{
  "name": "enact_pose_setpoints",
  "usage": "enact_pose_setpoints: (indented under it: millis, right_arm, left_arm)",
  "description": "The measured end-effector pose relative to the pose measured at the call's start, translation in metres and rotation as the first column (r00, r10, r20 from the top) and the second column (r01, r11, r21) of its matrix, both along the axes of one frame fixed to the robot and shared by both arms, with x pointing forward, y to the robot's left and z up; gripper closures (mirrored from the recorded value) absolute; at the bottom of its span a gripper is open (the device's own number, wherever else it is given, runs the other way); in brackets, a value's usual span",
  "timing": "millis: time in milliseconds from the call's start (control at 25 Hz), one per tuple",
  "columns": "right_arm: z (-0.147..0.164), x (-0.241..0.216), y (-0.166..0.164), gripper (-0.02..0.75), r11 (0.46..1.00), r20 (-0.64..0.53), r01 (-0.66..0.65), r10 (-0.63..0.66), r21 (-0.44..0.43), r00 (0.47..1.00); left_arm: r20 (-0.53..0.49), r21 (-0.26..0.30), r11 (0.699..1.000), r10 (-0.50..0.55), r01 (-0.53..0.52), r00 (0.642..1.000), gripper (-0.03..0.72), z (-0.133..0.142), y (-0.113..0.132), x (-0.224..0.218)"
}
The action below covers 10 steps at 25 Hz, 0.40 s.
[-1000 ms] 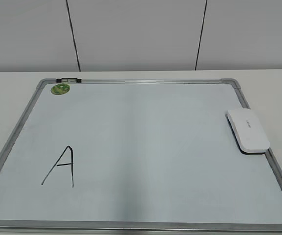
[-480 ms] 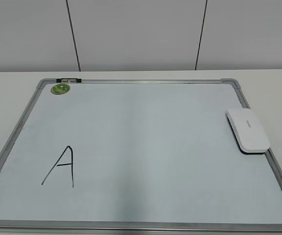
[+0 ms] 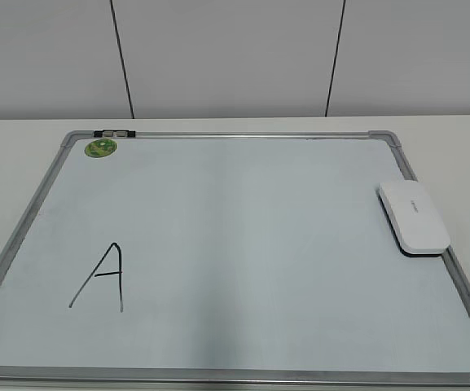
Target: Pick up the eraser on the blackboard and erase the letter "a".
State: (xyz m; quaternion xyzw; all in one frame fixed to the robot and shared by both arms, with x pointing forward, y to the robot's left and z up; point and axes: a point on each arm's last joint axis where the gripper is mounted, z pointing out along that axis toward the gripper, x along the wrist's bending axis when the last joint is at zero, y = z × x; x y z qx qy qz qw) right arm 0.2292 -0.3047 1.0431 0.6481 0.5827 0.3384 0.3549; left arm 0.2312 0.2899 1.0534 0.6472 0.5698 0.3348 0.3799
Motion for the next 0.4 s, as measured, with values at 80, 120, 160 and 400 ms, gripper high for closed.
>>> enact_pose_setpoints:
  millis: [80, 120, 160, 400]
  right_arm:
    - [0.0, 0.0, 0.0, 0.151, 1.0, 0.0, 0.0, 0.0, 0.0, 1.0]
    - [0.0, 0.0, 0.0, 0.151, 1.0, 0.0, 0.0, 0.0, 0.0, 1.0]
    - [0.0, 0.0, 0.0, 0.151, 1.0, 0.0, 0.0, 0.0, 0.0, 1.0]
    - [0.0, 0.0, 0.0, 0.151, 1.0, 0.0, 0.0, 0.0, 0.0, 1.0]
  left_arm:
    - [0.0, 0.0, 1.0, 0.0, 0.0, 1.0, 0.246, 0.0, 0.0, 0.0]
    - [0.0, 0.0, 1.0, 0.0, 0.0, 1.0, 0.246, 0.0, 0.0, 0.0]
    - [0.0, 0.0, 1.0, 0.0, 0.0, 1.0, 0.246, 0.0, 0.0, 0.0]
    - [0.0, 0.0, 1.0, 0.0, 0.0, 1.0, 0.246, 0.0, 0.0, 0.0]
